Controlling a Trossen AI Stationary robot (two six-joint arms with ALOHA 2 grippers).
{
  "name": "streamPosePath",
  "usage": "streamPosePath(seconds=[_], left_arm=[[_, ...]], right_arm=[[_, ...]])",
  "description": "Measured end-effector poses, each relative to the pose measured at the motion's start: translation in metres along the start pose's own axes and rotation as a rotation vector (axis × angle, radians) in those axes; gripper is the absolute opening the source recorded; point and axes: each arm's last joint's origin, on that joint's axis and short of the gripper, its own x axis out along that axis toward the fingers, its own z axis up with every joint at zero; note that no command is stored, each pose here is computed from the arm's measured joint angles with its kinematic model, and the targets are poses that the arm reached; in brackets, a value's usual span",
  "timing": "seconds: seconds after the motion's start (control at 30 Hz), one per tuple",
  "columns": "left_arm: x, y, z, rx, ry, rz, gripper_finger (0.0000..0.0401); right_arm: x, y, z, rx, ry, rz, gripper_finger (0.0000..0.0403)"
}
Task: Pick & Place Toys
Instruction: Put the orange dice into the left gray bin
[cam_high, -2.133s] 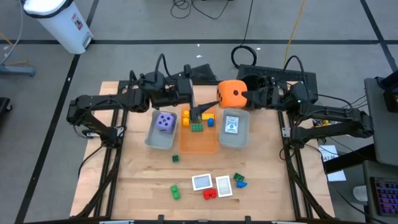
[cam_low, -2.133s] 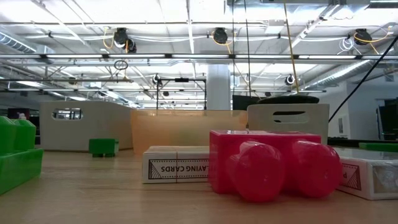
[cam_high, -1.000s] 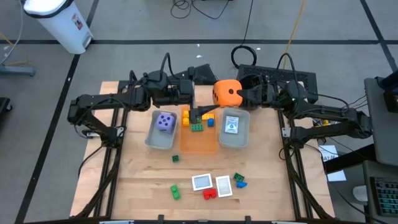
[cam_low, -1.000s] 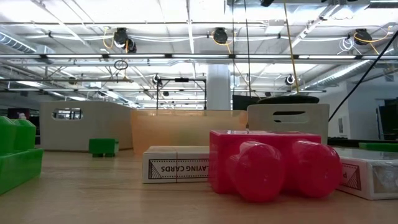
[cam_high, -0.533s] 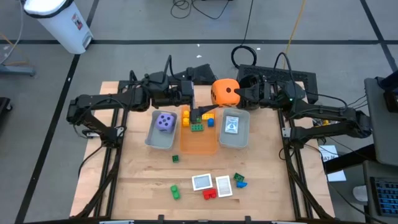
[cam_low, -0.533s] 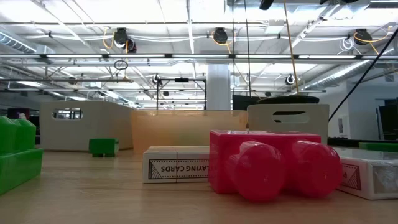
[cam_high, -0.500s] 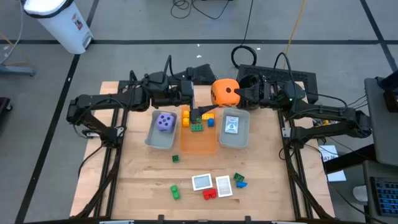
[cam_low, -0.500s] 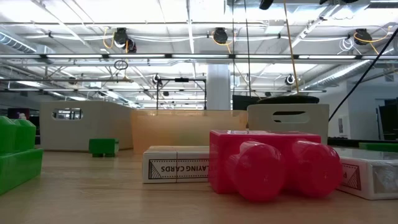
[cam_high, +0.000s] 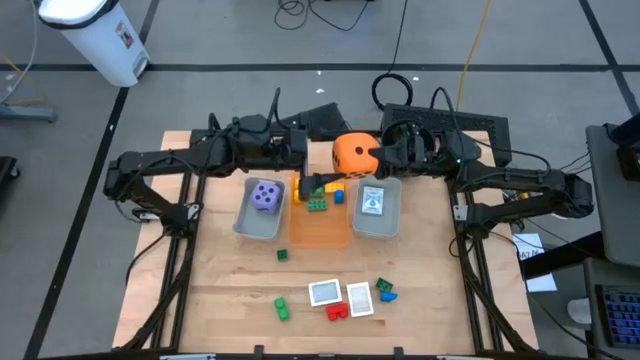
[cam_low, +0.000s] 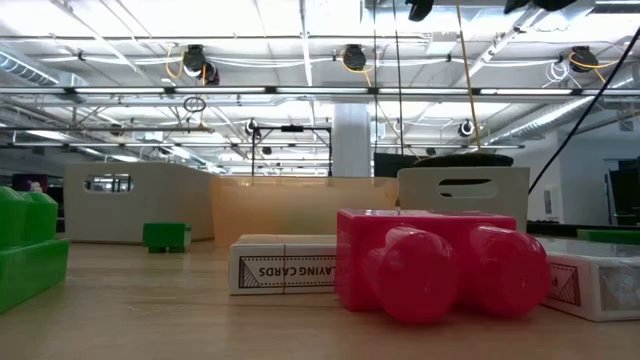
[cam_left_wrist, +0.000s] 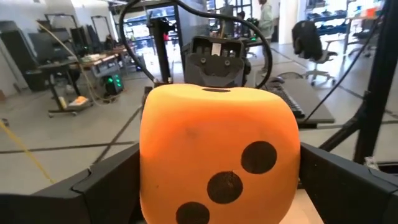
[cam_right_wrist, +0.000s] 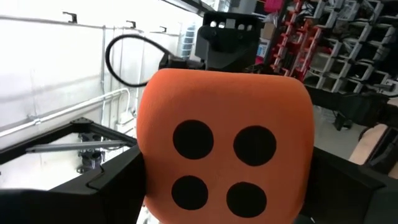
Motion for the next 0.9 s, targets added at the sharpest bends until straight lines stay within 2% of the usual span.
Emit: streamPosePath(seconds=[0.37,0.63,0.9], left_arm=[[0.0000,-0.0005,-0.0017,-0.043,0.012,-0.051,0.0400],[0.0013,0.0017,0.0038,-0.041,-0.052,0.047,0.0400],[0.0020,-0.0037,0.0065,-0.039,-0.077,0.065,0.0400]], right_arm=[[0.0006,0.0035,-0.0019,-0.023,0.019,0.038,0.0337],[0.0001,0.0047,-0.0004,-0.020,0.010,0.049,0.0336],[0.0000,0.0065,-0.0003,-0.025,0.010,0.067,0.0336]])
